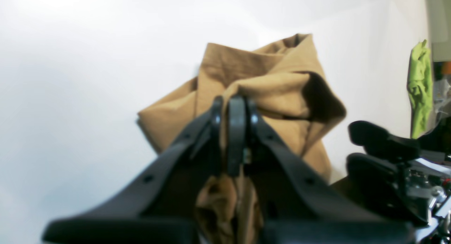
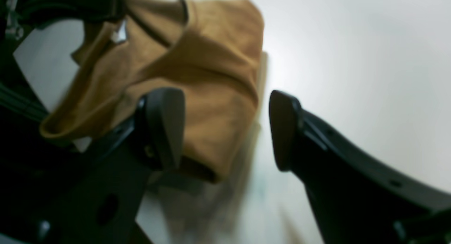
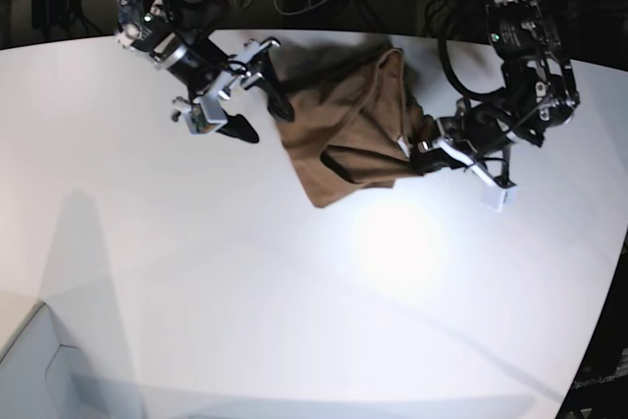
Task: Layout the t-shirt on the table in an organized manner, then fold the t-shirt properly
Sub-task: 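Fold the lifted shirt over and lower it with both grippers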
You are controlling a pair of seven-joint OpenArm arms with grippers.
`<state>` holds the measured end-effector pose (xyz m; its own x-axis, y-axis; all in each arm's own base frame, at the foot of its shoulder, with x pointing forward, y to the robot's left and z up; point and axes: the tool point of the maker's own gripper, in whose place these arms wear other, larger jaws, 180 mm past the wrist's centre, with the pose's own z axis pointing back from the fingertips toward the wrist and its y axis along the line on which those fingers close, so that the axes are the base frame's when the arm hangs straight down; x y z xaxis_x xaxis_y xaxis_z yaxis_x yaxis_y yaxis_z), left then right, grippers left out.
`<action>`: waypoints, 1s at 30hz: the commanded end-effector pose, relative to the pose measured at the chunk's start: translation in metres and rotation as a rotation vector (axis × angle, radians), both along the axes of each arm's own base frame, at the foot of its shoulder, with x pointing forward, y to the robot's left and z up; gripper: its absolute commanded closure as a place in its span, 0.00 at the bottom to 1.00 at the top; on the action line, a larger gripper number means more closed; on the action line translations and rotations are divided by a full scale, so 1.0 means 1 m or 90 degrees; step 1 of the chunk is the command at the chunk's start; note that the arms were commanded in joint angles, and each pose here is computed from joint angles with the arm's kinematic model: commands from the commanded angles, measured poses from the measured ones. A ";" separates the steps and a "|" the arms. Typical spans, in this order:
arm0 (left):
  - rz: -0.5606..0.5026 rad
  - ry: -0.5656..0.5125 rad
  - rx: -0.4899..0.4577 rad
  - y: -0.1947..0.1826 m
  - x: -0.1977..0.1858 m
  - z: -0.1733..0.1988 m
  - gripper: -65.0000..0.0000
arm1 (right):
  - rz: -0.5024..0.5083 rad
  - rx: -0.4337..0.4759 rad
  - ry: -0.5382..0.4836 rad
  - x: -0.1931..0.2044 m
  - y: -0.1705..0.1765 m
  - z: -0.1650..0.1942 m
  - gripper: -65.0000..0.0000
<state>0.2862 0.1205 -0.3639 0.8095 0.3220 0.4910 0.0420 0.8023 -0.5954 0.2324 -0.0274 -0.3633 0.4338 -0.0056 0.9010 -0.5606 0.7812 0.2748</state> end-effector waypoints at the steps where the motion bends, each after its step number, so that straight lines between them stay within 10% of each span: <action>1: 0.002 -0.019 -0.004 0.002 0.007 0.008 1.00 | -0.005 0.038 -0.034 0.008 0.006 0.016 0.41; 16: 0.004 -0.001 -0.001 0.005 0.002 0.000 1.00 | 0.022 0.084 0.037 0.023 0.044 -0.023 0.67; 30: 0.094 0.031 0.005 0.057 0.002 -0.018 1.00 | -0.012 0.110 0.089 0.008 0.033 -0.064 0.67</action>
<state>0.2788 0.1701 -0.3936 0.8018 0.4310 0.4140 -0.1193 0.7942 -0.5958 0.2420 0.0072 -0.4223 0.5378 -0.2006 0.8189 -0.4900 0.7160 0.4972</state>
